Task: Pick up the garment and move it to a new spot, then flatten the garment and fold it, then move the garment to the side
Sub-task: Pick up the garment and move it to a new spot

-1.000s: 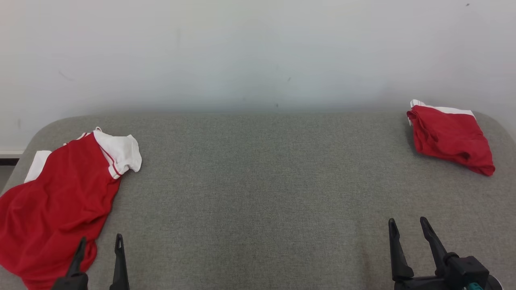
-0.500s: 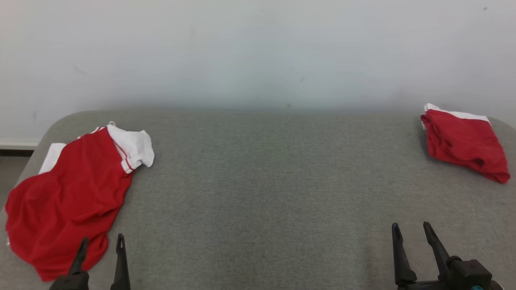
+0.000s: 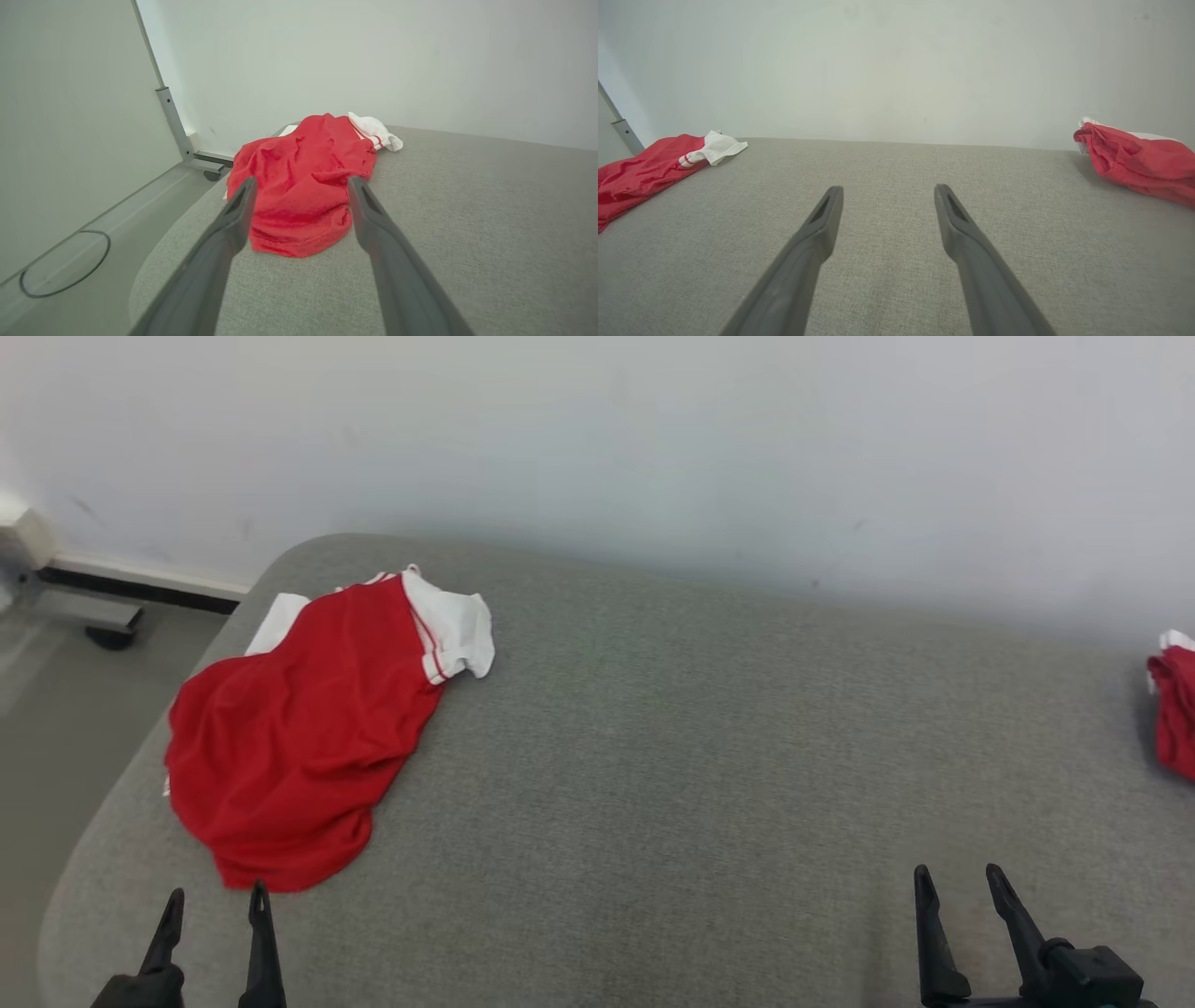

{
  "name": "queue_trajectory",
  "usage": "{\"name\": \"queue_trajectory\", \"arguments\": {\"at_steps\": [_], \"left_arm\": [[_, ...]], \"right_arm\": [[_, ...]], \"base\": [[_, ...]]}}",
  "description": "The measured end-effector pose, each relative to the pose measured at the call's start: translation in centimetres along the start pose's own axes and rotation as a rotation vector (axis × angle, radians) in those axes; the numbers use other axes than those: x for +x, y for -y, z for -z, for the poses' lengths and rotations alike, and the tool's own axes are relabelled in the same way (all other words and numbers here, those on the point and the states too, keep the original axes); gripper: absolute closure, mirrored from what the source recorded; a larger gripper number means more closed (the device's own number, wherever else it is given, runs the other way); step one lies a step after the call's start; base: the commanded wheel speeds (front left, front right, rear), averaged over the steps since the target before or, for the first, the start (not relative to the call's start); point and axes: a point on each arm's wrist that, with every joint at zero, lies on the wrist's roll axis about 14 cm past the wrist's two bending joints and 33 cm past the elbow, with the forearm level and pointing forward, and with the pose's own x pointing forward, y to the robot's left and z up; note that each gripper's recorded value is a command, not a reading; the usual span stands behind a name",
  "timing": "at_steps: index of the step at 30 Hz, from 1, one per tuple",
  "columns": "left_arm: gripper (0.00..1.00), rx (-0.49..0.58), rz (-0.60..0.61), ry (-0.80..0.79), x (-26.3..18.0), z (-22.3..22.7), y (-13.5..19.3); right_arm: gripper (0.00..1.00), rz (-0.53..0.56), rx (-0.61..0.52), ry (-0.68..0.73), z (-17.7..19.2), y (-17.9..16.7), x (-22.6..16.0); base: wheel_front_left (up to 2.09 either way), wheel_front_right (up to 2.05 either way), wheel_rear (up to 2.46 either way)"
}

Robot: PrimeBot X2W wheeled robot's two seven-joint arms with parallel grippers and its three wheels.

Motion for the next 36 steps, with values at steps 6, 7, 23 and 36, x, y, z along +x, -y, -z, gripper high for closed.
{"name": "queue_trajectory", "arguments": {"at_steps": [6, 7, 23, 36], "left_arm": [[0.0, -0.006, -0.117, -0.007, -2.2, 0.4, -3.6], [0.0, -0.007, -0.134, -0.007, -2.6, 0.4, -4.1], [0.0, -0.013, -0.339, -0.001, -6.5, 0.5, -9.2], [0.0, -0.025, -0.342, 0.036, -5.5, -0.4, -9.5]], "right_arm": [[0.0, -0.094, -0.004, -0.011, 0.4, -3.0, 2.0], [0.0, -0.111, -0.004, -0.012, 0.4, -3.5, 2.2], [0.0, -0.262, -0.002, -0.036, 1.2, -8.8, 4.9], [0.0, -0.241, -0.009, -0.027, 1.0, -8.0, 4.9]], "base": [[0.0, 0.0, 0.0], [0.0, 0.0, 0.0], [0.0, 0.0, 0.0], [0.0, 0.0, 0.0]]}}
